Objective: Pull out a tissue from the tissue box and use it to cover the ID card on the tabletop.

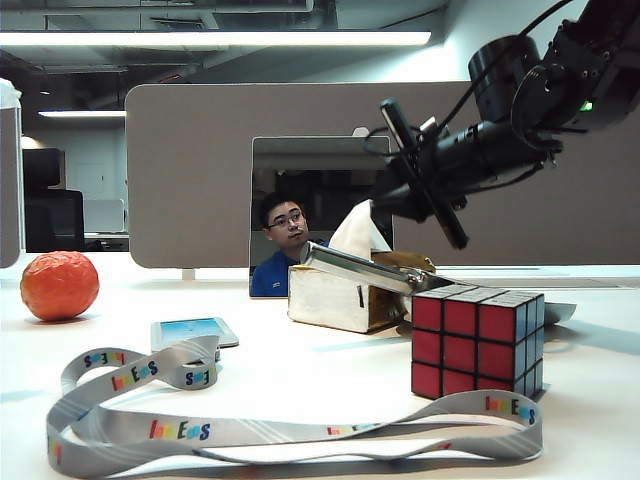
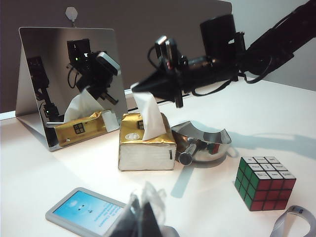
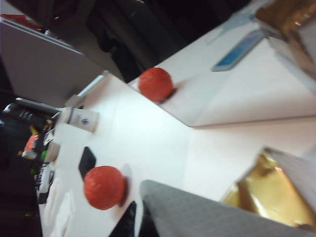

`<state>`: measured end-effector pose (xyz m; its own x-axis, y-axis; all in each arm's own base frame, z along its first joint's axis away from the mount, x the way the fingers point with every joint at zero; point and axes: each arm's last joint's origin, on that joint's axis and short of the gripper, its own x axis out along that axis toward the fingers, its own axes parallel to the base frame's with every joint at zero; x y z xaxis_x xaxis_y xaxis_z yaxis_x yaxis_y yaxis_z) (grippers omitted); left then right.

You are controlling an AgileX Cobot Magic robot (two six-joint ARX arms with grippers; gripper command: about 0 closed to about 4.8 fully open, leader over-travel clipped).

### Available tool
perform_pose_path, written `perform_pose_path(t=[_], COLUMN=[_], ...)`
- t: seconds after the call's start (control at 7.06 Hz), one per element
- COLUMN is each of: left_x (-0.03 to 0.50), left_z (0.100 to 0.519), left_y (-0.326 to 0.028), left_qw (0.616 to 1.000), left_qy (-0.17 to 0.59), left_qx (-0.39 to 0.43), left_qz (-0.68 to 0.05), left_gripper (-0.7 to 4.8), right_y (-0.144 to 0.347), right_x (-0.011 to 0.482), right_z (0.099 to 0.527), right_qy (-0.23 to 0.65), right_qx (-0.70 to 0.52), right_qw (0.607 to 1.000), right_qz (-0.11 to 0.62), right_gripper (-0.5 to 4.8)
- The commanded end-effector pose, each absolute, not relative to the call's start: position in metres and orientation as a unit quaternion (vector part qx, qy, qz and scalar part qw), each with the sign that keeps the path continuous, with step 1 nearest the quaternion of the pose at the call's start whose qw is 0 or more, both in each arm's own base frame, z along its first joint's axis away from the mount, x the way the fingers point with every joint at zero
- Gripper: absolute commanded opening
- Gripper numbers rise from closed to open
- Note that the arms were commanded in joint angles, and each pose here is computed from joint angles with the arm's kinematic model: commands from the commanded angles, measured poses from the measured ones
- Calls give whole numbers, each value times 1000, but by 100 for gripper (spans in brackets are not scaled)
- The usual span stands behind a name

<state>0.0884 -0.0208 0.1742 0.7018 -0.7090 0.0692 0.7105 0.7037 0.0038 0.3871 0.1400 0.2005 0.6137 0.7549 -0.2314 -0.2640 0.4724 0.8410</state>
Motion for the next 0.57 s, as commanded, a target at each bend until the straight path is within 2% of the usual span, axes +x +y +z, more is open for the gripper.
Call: perform_pose_path(t=[0.14, 0.28, 0.42, 0.57], left_x=[88, 88, 88, 88], left_z=[175, 175, 175, 175], left_y=[-21, -21, -21, -21], left_qw=[922, 922, 922, 922], left_qy=[-35, -35, -31, -31], left_qx=[-11, -11, -13, -13], left_qz=[-386, -386, -386, -386], left_gripper=[-6, -6, -6, -6], right_y=[140, 140, 149, 159], right_x=[379, 376, 364, 358], right_z=[234, 244, 258, 260], right_qy=[258, 253, 258, 272], right_qx=[393, 385, 361, 348], right_qw=[796, 784, 744, 721], right_qz=[381, 417, 499, 534], right_gripper=[-6, -6, -6, -6])
